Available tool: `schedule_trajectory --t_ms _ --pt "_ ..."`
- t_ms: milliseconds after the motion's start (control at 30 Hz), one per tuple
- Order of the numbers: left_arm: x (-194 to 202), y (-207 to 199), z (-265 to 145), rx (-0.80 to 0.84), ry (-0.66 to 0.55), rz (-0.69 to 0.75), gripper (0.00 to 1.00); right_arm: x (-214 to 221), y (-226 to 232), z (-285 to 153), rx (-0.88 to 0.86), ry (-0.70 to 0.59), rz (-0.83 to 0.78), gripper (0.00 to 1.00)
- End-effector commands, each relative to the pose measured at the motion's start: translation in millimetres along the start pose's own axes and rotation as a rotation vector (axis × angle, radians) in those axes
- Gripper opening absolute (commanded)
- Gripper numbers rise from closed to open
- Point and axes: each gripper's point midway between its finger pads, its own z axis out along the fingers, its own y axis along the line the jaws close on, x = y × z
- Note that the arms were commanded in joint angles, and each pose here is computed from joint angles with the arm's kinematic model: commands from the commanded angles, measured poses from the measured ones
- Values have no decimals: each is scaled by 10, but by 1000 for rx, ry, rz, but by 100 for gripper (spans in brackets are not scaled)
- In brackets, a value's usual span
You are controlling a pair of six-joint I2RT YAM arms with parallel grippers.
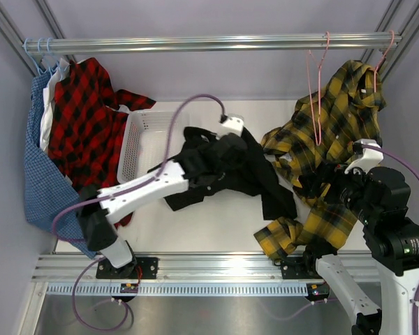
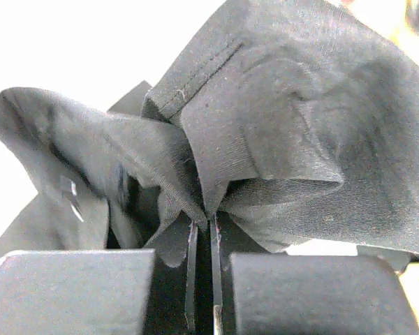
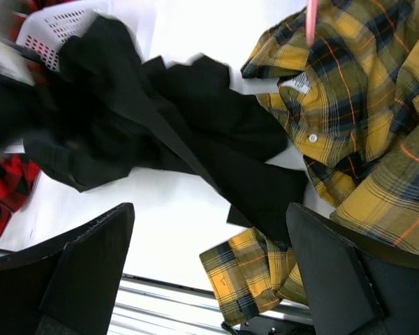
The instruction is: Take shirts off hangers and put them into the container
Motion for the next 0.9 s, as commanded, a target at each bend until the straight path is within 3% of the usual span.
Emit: schedule_trajectory --t_ms 0,200,367,600,867 --pt "-684 851 -412 -209 -172 -21 0 -96 56 -62 -23 -18 -24 99" --pt "-911 1713 -617 -372 -234 -52 0 -138 56 -44 -19 -24 -30 100" --pt "-692 2284 -438 -472 -200 -89 0 -186 79 -53 -29 -42 -34 99" --pt "-284 2640 317 -414 -108 -205 0 -141 83 -2 -37 -25 -31 99" --pt "795 2856 1322 -466 217 -299 0 104 -33 128 -1 47 -26 99"
